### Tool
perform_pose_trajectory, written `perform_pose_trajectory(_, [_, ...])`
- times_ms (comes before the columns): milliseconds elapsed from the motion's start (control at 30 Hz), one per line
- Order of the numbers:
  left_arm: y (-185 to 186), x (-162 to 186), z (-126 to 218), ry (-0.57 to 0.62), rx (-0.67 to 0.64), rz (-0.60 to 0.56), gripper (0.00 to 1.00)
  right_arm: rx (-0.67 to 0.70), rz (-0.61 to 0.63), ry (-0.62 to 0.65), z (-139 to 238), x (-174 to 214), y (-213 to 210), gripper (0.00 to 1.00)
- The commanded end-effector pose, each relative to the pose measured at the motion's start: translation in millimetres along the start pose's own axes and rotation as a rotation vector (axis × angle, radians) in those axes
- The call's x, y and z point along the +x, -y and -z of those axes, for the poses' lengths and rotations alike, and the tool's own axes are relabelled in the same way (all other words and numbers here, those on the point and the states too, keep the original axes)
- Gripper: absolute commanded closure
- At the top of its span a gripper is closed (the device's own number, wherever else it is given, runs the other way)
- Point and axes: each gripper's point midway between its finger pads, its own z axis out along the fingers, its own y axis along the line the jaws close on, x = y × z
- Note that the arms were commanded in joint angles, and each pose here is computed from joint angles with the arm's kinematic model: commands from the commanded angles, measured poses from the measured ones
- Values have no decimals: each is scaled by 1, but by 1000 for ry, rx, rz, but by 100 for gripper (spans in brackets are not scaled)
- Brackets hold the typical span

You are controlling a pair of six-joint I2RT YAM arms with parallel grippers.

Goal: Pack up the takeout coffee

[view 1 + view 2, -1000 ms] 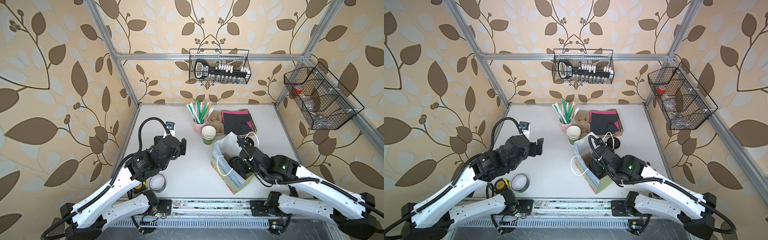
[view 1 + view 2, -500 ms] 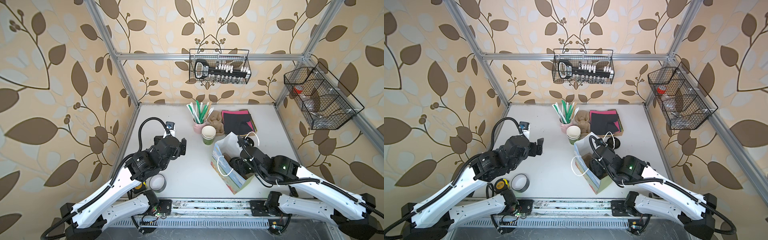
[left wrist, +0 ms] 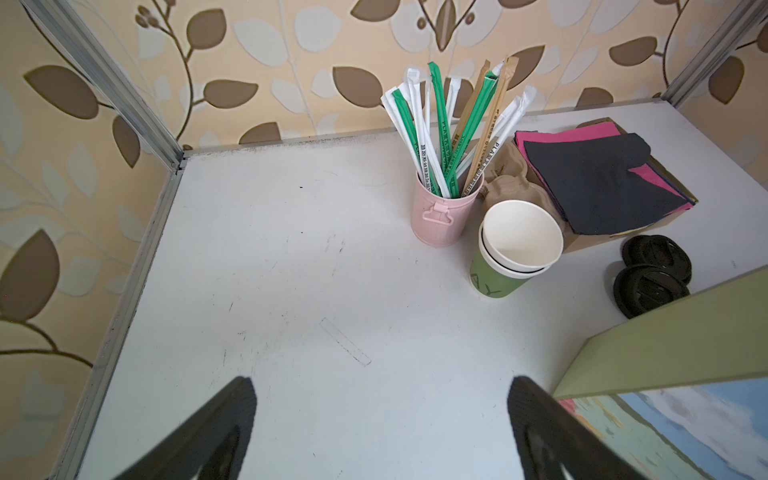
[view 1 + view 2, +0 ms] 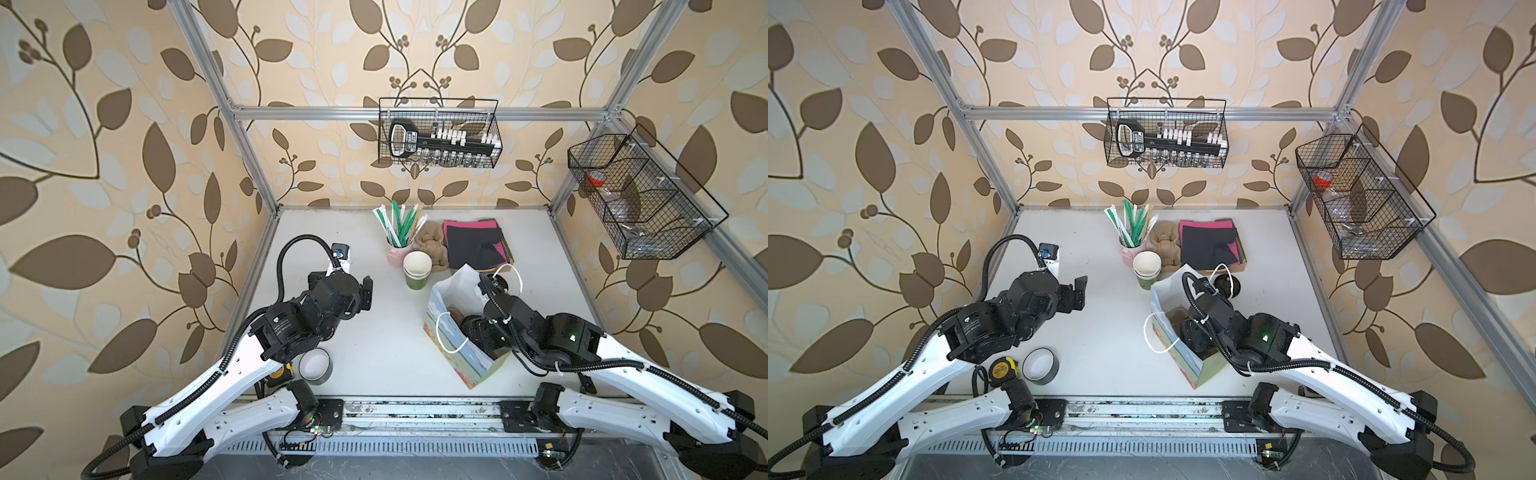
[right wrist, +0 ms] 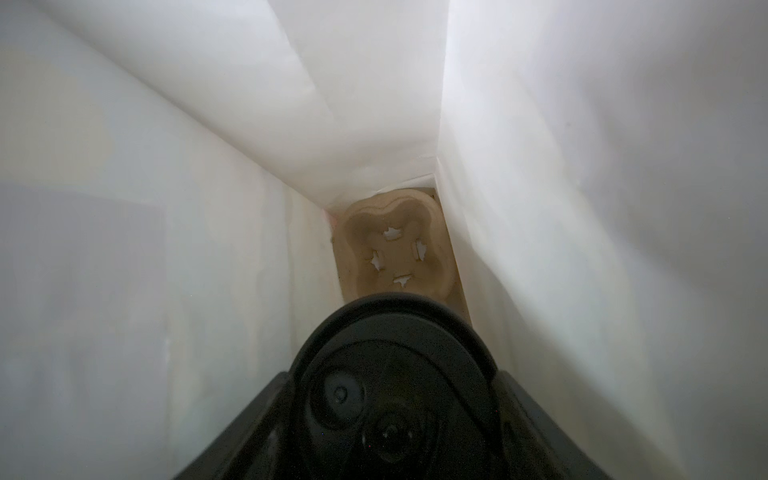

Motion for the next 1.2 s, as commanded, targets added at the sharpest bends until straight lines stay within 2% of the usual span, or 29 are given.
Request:
perform_pose_trajectory(0, [-2,-2,-1,14,-4,6,4,10,-18,3,-1,1,3,24])
perform_pose_trajectory(400, [-1,-3,-1,13,0,5,4,6,-27,42,11,-10,4,16])
perform_pose_trajectory(900, [2,0,-5,-2,4,-4,4,-46,-39,162,45,-51,-4,9])
perform_pose_trajectory(1167, [8,4,-9,-23,18,-15,3,-86,-74,270,77,-79,-5,3])
